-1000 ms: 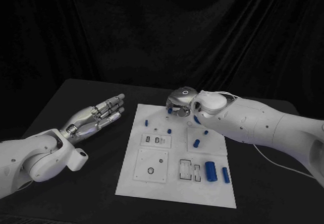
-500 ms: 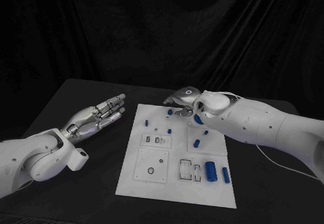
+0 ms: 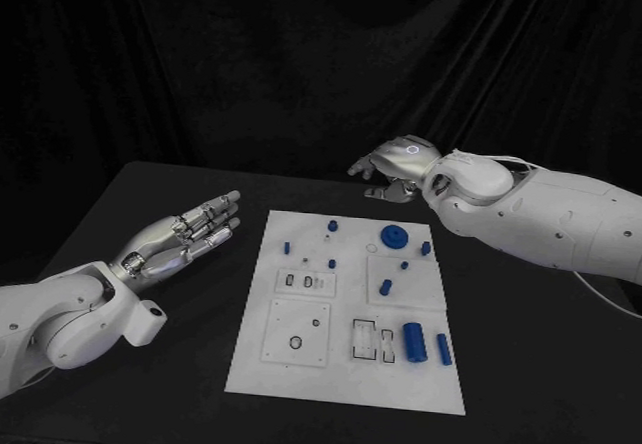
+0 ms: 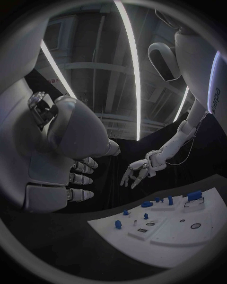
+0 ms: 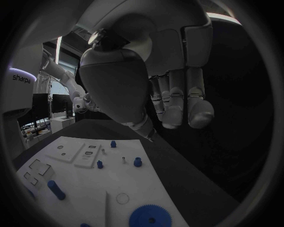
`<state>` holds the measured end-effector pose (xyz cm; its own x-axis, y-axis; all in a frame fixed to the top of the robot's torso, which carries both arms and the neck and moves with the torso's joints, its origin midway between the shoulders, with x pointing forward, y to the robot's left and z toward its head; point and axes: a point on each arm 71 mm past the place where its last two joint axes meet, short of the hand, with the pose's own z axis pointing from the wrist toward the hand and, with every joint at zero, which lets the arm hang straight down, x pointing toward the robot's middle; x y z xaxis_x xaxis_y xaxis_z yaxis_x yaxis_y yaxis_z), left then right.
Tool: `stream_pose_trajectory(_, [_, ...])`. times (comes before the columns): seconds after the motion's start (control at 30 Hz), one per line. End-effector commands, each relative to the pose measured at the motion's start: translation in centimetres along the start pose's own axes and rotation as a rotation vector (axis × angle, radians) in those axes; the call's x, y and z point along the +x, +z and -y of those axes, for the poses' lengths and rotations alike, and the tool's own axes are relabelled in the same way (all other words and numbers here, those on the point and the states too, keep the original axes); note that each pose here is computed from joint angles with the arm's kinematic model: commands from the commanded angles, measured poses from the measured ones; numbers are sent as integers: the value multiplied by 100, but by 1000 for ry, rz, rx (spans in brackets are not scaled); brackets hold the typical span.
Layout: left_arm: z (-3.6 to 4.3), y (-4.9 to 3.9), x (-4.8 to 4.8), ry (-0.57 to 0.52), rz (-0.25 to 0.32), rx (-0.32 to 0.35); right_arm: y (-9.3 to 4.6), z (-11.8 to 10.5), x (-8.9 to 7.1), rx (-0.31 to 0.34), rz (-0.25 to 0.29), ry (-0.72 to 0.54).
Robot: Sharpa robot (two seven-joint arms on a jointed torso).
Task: Assemble the parts on the task board
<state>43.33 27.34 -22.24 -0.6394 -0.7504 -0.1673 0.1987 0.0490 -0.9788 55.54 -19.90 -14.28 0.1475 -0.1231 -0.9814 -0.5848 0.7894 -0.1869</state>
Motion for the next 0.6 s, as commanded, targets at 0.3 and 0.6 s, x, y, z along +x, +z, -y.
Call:
stream_pose_trajectory(0.3, [56, 33, 21, -9, -14, 71, -302, 261, 226, 115, -179, 8])
stream_pose_trajectory(0.6, [50, 48, 31, -14, -22, 70, -432, 344, 496, 152, -253, 25])
